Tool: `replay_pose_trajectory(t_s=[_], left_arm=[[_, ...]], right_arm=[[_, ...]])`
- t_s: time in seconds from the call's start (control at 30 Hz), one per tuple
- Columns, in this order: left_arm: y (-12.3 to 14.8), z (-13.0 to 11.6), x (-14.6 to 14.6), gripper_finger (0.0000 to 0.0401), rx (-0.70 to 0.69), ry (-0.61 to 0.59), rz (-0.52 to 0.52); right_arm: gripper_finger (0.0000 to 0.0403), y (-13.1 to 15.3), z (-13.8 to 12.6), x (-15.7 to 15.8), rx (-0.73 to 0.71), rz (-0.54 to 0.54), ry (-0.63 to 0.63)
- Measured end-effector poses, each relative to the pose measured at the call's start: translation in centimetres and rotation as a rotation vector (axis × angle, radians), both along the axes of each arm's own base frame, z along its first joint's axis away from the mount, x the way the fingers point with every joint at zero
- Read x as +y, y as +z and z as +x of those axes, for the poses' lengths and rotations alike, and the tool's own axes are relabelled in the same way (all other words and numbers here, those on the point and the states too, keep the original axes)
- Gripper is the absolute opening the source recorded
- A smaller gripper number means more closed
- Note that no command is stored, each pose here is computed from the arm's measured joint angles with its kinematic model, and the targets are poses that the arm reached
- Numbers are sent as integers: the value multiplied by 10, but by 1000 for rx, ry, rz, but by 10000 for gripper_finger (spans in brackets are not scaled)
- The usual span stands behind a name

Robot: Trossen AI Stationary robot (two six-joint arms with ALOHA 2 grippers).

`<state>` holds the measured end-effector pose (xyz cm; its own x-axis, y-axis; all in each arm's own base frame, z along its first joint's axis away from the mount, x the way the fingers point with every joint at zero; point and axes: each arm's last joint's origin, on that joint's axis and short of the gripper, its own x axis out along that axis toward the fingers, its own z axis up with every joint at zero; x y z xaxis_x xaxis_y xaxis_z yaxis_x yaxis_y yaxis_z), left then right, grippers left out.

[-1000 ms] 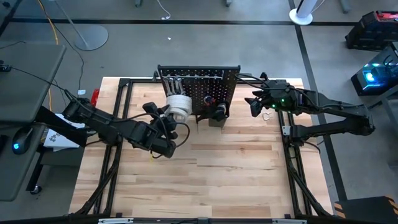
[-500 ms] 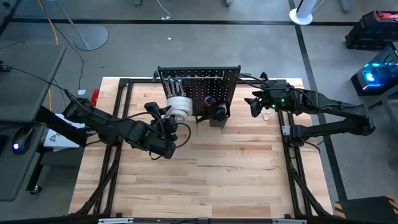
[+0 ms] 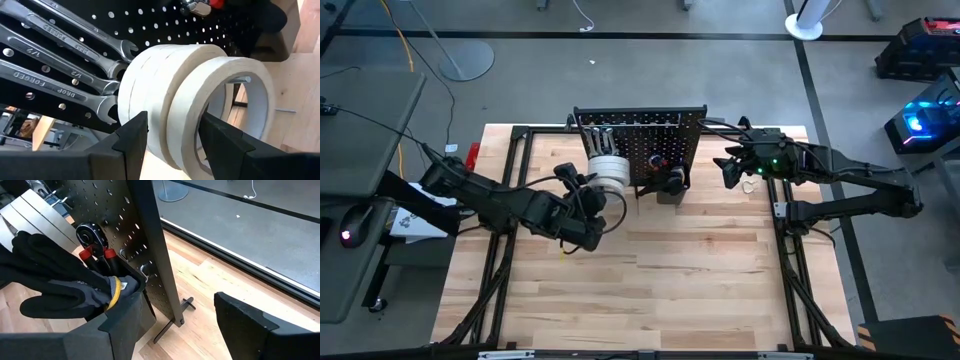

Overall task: Hang tools onto peg board
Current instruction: Hang the masking tape onto the pegboard

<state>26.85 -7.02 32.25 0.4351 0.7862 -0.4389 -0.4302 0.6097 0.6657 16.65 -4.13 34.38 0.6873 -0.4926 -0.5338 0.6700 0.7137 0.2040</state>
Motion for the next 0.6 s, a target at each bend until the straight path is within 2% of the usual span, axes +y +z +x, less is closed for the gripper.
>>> replay_pose_trajectory(t_s=[0.1, 0.23, 0.4, 0.6], left_arm=[[0, 2, 4, 170, -9, 12, -22], [5, 5, 8, 170, -24, 5, -114], [16, 7, 12, 170, -26, -13, -159], [24, 11, 22, 170, -33, -31, -294]], right_arm=[[240, 0, 0, 0, 1, -2, 0], [240, 0, 0, 0, 5, -8, 3], [240, 0, 0, 0, 10, -16, 7], [240, 0, 0, 0, 15, -25, 4]])
